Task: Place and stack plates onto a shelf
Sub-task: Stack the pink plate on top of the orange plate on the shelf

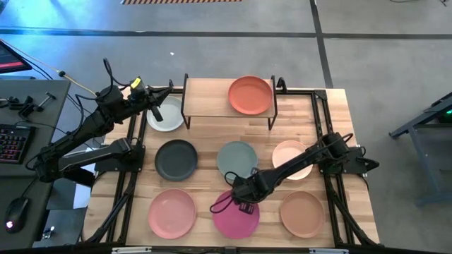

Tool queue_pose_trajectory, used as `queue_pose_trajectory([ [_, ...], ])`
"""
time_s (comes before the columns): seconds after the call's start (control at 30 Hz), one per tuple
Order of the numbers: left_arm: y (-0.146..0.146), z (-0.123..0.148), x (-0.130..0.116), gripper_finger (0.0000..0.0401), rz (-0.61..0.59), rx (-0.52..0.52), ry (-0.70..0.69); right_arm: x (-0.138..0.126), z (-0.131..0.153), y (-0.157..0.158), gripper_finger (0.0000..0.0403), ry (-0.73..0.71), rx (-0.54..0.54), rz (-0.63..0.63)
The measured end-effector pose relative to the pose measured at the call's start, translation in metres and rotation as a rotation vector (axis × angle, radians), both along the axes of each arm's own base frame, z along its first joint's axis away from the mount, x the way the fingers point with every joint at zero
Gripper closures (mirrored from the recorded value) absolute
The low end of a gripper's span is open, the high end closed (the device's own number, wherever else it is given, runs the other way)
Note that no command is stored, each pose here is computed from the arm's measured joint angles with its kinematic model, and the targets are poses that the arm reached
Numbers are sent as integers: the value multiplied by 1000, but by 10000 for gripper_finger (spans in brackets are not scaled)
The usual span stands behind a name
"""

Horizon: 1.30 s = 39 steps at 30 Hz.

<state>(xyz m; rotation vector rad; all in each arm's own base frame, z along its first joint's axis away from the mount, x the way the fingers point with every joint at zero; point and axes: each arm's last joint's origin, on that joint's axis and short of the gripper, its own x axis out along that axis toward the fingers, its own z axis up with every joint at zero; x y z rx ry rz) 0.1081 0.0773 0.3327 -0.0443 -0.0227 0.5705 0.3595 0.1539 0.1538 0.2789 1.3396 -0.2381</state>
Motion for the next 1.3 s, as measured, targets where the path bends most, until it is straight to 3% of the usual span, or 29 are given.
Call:
queue_pose_trajectory([
  [0.1, 0, 0, 0, 394, 0, 0, 0, 1, 0, 0, 310, -6, -2, 6],
  [0.27, 0, 0, 0, 393, 0, 0, 0, 0, 0, 0, 384, -3, 8, 7],
  [0.33, 0, 0, 0, 394, 0, 0, 0, 1, 1, 1, 395, -3, 20, 3],
  [0.67, 0, 0, 0, 393, 0, 0, 0, -2, 9, 2, 401, 18, 103, 12],
  [1.3, 0, 0, 0, 393, 0, 0, 0, -9, 74, -28, 403, -153, 135, -45],
])
